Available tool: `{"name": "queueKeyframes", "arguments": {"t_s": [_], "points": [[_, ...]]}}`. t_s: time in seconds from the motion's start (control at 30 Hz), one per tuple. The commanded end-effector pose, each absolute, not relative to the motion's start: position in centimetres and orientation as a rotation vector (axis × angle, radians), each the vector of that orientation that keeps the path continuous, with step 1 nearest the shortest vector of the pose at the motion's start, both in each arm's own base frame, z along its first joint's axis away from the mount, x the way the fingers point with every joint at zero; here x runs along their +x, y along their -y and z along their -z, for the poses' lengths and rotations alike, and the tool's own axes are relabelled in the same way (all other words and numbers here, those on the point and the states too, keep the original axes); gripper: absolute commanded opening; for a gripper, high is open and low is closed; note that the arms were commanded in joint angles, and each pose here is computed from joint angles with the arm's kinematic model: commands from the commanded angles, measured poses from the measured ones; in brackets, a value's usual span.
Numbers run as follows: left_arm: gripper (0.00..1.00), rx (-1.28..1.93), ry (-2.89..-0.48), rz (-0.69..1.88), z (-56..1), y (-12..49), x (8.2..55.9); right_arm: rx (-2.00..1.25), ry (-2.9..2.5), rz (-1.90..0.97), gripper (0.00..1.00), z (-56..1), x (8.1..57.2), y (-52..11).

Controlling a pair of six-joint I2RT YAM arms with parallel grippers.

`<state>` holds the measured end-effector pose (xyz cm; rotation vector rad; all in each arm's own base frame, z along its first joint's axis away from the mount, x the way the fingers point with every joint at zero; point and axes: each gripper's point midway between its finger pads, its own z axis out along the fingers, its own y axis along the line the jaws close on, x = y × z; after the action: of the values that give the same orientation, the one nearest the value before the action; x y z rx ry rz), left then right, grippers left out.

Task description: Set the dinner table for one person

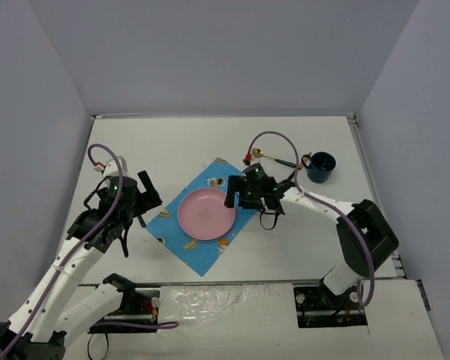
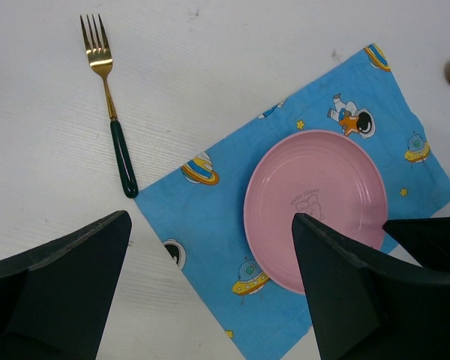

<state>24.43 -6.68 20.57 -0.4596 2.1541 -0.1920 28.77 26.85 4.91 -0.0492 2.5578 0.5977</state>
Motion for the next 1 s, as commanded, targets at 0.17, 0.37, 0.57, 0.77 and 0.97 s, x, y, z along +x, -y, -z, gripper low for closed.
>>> {"name": "queueKeyframes", "arguments": {"t_s": [0.17,0.37,0.57,0.77,0.97], "points": [[0.87,-0.464,-2.064,0.251,-23.8,6.8,24.7,0.337,-2.130,-0.098,0.80,-21.2,35.2,-13.7],[0.87,-0.468,-2.045,0.254,-24.1,6.4,24.3,0.513,-2.167,0.062,0.69,-17.9,36.8,-8.7],[0.87,-0.468,-2.056,0.227,-24.0,6.1,24.1,0.725,-2.184,0.162,0.67,-14.5,37.4,-3.9],[0.87,-0.460,-2.059,0.209,-23.8,5.9,24.2,0.910,-2.146,0.218,0.63,-12.5,36.6,0.0],[0.87,-0.453,-2.073,0.204,-23.3,6.1,24.5,1.016,-2.121,0.164,0.60,-11.0,36.6,2.6]]}}
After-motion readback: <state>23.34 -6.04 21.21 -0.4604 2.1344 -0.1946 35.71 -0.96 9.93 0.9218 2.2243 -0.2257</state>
